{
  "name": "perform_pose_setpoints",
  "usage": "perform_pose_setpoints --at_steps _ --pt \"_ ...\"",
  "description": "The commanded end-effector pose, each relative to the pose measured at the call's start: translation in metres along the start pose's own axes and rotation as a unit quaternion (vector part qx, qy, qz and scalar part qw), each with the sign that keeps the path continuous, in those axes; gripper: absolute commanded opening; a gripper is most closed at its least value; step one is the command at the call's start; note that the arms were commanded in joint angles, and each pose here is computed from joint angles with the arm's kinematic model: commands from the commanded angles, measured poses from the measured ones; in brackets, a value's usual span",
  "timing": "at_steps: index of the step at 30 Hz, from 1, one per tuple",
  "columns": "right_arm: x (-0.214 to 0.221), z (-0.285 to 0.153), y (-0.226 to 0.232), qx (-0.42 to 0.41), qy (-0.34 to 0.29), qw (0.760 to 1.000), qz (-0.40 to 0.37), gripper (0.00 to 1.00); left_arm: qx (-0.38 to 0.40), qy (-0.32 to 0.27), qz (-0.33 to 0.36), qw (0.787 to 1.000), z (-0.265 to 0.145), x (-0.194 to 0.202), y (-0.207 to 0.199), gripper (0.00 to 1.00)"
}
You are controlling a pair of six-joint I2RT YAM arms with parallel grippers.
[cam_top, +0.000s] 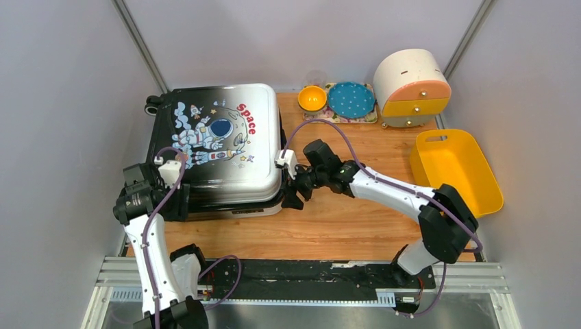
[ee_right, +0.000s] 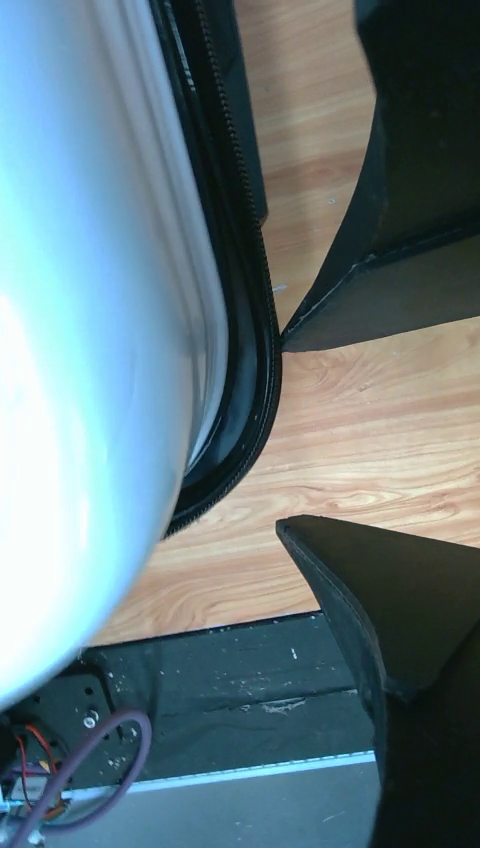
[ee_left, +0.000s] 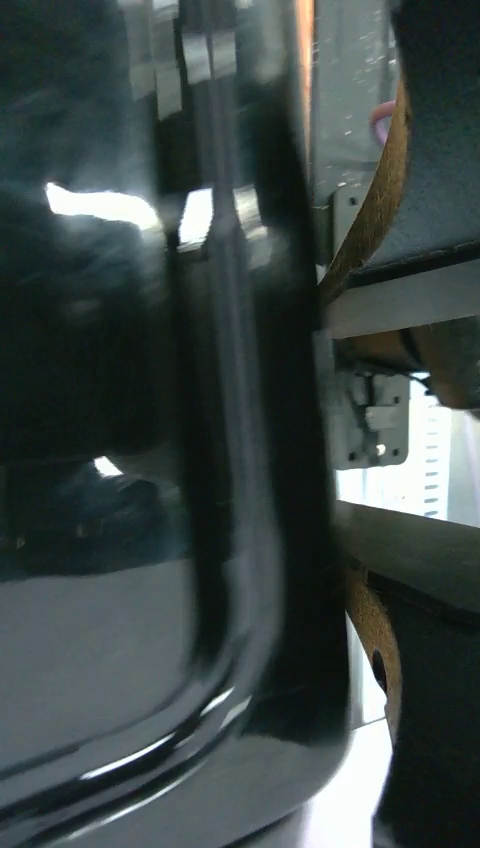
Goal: Open, take out, and arrange the luggage
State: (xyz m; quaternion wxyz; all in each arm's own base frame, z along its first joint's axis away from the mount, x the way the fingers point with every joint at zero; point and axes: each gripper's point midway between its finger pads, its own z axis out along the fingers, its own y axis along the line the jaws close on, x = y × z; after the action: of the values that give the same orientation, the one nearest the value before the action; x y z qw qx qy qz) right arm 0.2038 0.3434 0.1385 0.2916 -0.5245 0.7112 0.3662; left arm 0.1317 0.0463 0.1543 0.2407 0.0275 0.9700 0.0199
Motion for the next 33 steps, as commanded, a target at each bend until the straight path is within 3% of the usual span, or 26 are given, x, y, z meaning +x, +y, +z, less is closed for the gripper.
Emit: perform_pose_setpoints --at_steps 1,10,14,18,23,27,28,31,33 --pt "-0.041 0.021 -0.033 0.059 -0.068 0.996 -0.016 0.69 -0.037 -0.105 0.000 0.994 0.019 -0.064 0.029 0.69" --pt "-0.078 0.035 -0.100 0.173 -0.096 0.980 0.001 0.69 0.040 -0.188 -0.059 0.980 0.043 -0.154 0.034 0.68" --pt "-0.087 0.036 -0.127 0.197 -0.099 0.975 0.021 0.69 0.079 -0.202 -0.083 0.973 0.047 -0.157 0.020 0.70" --pt "-0.095 0.035 -0.106 0.138 -0.101 0.985 0.028 0.68 0.132 -0.248 -0.102 0.954 0.037 -0.160 0.002 0.75" --pt "-0.097 0.020 -0.080 0.103 -0.100 0.988 0.050 0.69 0.214 -0.298 -0.074 0.927 0.021 -0.152 -0.036 0.81" --pt "-0.100 0.005 -0.073 0.111 -0.106 0.987 0.042 0.70 0.257 -0.292 -0.153 0.909 0.018 -0.146 -0.047 0.82" --pt "-0.103 0.000 -0.071 0.114 -0.112 0.987 0.034 0.70 0.296 -0.270 -0.203 0.893 0.022 -0.138 -0.059 0.82" --pt "-0.101 -0.006 -0.072 0.124 -0.111 0.986 0.028 0.70 0.320 -0.281 -0.259 0.867 0.028 -0.129 -0.069 0.84" --pt "-0.097 -0.007 -0.074 0.131 -0.107 0.985 0.026 0.70 0.305 -0.289 -0.274 0.865 0.030 -0.124 -0.067 0.84"
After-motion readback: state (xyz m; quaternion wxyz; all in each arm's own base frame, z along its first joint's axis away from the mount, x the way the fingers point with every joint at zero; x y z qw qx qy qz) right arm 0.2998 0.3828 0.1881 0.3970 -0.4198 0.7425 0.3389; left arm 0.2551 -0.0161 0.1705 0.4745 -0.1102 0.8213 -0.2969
